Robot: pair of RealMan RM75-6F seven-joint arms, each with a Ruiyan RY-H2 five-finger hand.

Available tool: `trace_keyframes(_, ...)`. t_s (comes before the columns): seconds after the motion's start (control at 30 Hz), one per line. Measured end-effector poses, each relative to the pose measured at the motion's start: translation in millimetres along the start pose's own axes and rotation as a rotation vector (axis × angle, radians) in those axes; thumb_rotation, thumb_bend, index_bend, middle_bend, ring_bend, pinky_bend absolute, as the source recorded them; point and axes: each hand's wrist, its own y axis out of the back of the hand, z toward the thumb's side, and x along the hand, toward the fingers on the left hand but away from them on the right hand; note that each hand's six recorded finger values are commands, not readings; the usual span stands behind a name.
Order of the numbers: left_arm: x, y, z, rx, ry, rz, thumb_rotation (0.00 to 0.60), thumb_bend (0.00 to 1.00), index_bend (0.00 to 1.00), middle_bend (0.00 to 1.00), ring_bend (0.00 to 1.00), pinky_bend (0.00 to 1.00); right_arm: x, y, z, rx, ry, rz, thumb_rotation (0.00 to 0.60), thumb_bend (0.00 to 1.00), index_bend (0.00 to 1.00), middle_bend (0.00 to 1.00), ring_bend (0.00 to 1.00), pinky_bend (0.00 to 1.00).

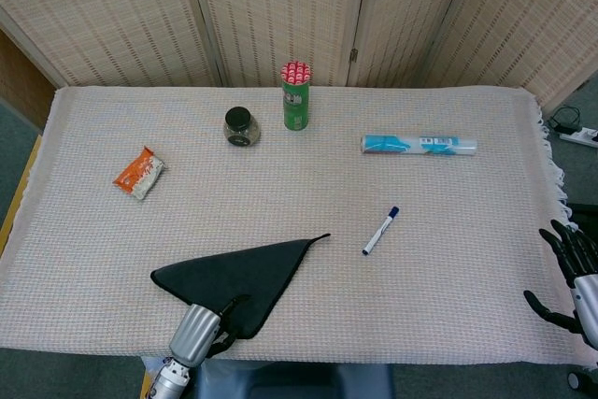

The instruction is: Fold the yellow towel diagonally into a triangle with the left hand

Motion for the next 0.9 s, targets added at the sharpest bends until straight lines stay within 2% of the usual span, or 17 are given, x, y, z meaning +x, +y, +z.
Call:
trace_keyframes(0.27,-6.0,5.9,-1.5,0.012,0.013,-0.008,0.6,0.48,0.28,1.0,1.0,1.0,0.0,-0.7,1.0,0.001,0.004,0.002,0.6,0.33,0.0,0.0,0.0,0.0)
trace_keyframes(0.37,-5.3,14.1,-2.5,0.016,0.01,0.02,0.6,0.48,0.29,1.0,1.0,1.0,0.3,-1.4,2.1,0.002,0.008,0.003,0.6,0.34,0.0,0.0,0.0,0.0)
trace_keyframes(0.5,-3.3,40.9,-13.5,0.054,0.009,0.101,0.6,0.48,0.3,1.0,1.0,1.0,1.2,-1.5,4.1,0.006,0.015,0.001,0.6,0.34,0.0,0.0,0.0,0.0)
trace_keyframes(0.57,-2.4,56.4,-21.1,0.073,0.013,0.139,0.6,0.48,0.3,0.93,0.93,0.98,1.4,-3.0,5.7,0.014,0.02,0.002,0.6,0.34,0.0,0.0,0.0,0.0)
trace_keyframes(0.63,-1.0,75.1,-30.7,0.095,0.017,0.171,0.6,0.48,0.3,0.8,0.78,0.85,1.3,-5.4,8.0,0.021,0.027,0.007,0.6,0.34,0.0,0.0,0.0,0.0)
trace_keyframes(0.77,-1.7,110.4,-51.2,0.141,0.037,0.185,0.6,0.44,0.28,0.47,0.39,0.3,0.2,-13.0,14.0,0.046,0.041,0.021,0.6,0.34,0.0,0.0,0.0,0.0)
trace_keyframes(0.8,-3.3,122.1,-58.8,0.162,0.052,0.18,0.6,0.43,0.26,0.4,0.31,0.2,-0.3,-14.7,15.3,0.053,0.044,0.024,0.6,0.34,0.0,0.0,0.0,0.0)
trace_keyframes(0.83,-5.0,131.2,-64.7,0.181,0.065,0.175,0.6,0.42,0.24,0.33,0.23,0.12,-1.0,-16.4,16.6,0.061,0.046,0.025,0.6,0.34,0.0,0.0,0.0,0.0)
trace_keyframes(0.9,-10.3,152.7,-78.3,0.225,0.103,0.166,0.6,0.41,0.2,0.24,0.14,0.04,-3.1,-20.0,19.7,0.081,0.052,0.027,0.6,0.34,0.0,0.0,0.0,0.0)
